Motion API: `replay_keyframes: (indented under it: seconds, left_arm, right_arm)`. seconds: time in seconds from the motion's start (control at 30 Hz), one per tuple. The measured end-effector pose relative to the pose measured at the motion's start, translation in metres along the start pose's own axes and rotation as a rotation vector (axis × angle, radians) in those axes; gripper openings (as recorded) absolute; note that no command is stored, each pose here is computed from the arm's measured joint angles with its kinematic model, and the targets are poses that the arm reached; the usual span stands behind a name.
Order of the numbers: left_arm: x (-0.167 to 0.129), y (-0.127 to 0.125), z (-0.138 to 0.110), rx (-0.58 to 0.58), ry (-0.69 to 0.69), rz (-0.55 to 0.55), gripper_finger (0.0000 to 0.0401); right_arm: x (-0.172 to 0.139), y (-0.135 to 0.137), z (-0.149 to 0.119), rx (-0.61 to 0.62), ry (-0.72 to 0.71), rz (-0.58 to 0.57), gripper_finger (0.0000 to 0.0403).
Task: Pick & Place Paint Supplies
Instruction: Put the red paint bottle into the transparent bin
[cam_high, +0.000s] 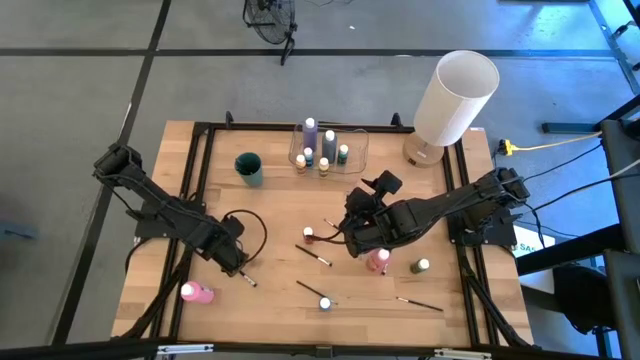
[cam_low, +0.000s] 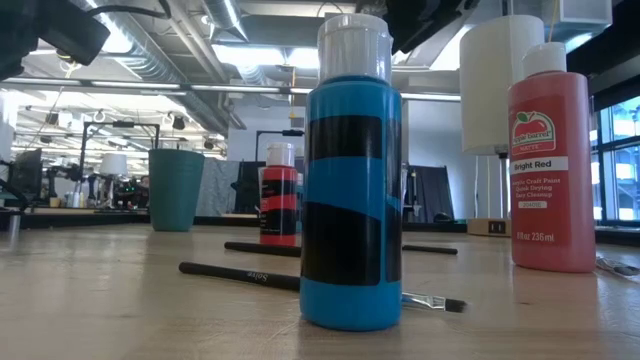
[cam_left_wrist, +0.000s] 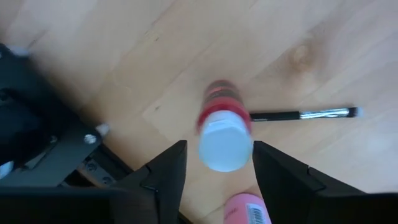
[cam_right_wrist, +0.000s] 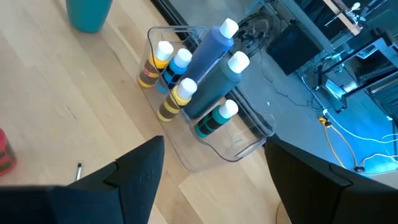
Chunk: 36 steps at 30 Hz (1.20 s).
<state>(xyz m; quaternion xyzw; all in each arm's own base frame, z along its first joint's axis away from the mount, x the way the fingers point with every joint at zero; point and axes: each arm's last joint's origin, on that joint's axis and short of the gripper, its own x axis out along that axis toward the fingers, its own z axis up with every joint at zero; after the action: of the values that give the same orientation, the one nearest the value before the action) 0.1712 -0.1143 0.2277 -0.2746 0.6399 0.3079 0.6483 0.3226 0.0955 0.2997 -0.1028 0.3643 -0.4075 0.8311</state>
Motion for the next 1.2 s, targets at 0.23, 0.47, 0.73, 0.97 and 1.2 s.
replay_keyframes:
  seconds: [0.23,0.47,0.73,0.97,1.2]
  left_arm:
    - [-0.0001,-0.005,0.0005,0.012,-0.001,-0.052,0.0163]
    - [0.0001,-0.0046,0.0005,0.013,-0.005,-0.047,0.0152]
    - [0.0001,-0.0037,0.0007,0.008,-0.014,-0.037,0.0152]
    - [0.0001,-0.0037,0.0007,0.008,-0.014,-0.037,0.0148]
    - [0.0001,-0.0037,0.0007,0.008,-0.014,-0.036,0.0147]
  right_arm:
    - [0.0038,-0.0017,0.0018,0.008,0.003,-0.008,0.0284]
    - [0.0066,-0.0033,0.0029,0.014,0.008,-0.015,0.0284]
    - [0.0067,-0.0033,0.003,0.015,0.007,-0.016,0.0284]
    - [0.0067,-0.0033,0.0031,0.015,0.005,-0.017,0.0284]
    - [0.0067,-0.003,0.0035,0.013,0.003,-0.015,0.0284]
